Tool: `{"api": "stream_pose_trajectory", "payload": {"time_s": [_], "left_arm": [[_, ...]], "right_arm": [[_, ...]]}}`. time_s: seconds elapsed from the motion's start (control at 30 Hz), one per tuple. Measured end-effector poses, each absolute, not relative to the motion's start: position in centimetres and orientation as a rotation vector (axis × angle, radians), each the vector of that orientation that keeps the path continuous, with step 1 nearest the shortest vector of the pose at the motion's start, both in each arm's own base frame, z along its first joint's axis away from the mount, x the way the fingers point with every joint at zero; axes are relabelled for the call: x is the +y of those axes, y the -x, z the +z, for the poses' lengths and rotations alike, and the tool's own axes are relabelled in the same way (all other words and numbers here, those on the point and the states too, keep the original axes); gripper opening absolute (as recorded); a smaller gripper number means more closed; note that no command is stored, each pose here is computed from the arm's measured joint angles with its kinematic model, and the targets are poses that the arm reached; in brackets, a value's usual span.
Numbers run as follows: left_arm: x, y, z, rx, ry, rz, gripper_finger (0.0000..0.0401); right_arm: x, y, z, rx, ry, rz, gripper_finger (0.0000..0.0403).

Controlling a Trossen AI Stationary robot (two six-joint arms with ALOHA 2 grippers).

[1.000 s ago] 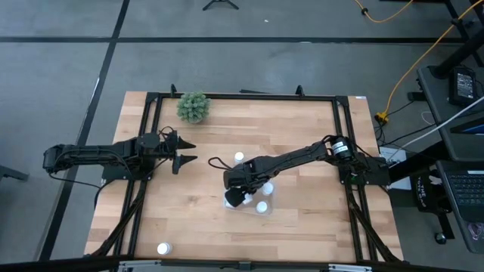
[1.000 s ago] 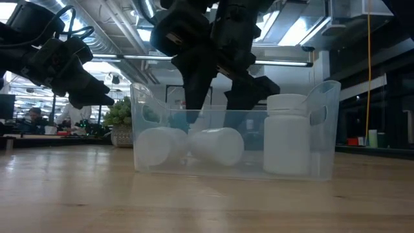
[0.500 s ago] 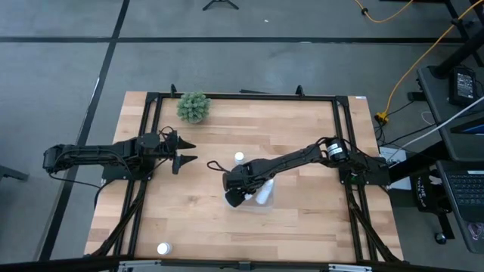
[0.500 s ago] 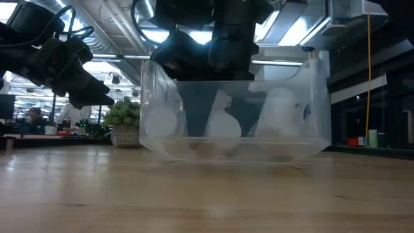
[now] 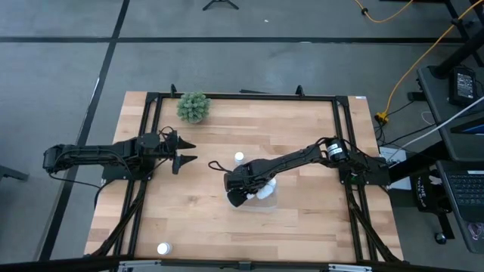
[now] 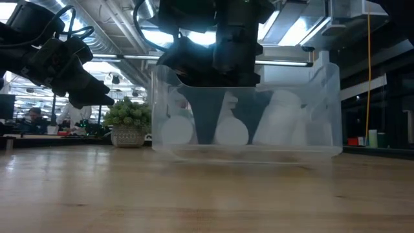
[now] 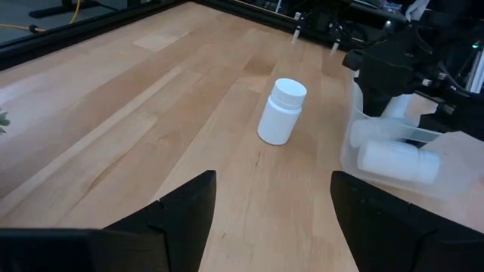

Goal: Pick and place pill bottles into a basket
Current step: Adjust the white medicine bottle on the transparent bin

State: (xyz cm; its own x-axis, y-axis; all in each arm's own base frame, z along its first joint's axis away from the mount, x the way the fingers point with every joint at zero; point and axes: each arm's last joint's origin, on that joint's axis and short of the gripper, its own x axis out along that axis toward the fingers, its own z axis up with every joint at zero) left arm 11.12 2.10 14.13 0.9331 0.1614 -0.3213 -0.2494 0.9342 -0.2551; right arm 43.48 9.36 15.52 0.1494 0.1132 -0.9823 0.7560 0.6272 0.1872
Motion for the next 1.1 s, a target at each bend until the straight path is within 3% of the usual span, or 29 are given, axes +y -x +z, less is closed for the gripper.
{"api": "stream_pose_trajectory", "payload": {"time_s": [0.47,0.9,1.1], "left_arm": [[2.1,-11.1,14.1,0.301,0.298,0.213,0.0253],[2.1,-11.1,14.1,0.300,0.298,0.213,0.0253],[2.1,-11.1,14.1,0.299,0.297,0.213,0.0253]], "right_arm": [[10.5,-43.1,15.5,1.384,-0.784,-0.533,0.0269],[10.5,-43.1,15.5,1.392,-0.761,-0.507,0.0189],[10.5,-43.1,15.5,1.394,-0.747,-0.492,0.0186]]}}
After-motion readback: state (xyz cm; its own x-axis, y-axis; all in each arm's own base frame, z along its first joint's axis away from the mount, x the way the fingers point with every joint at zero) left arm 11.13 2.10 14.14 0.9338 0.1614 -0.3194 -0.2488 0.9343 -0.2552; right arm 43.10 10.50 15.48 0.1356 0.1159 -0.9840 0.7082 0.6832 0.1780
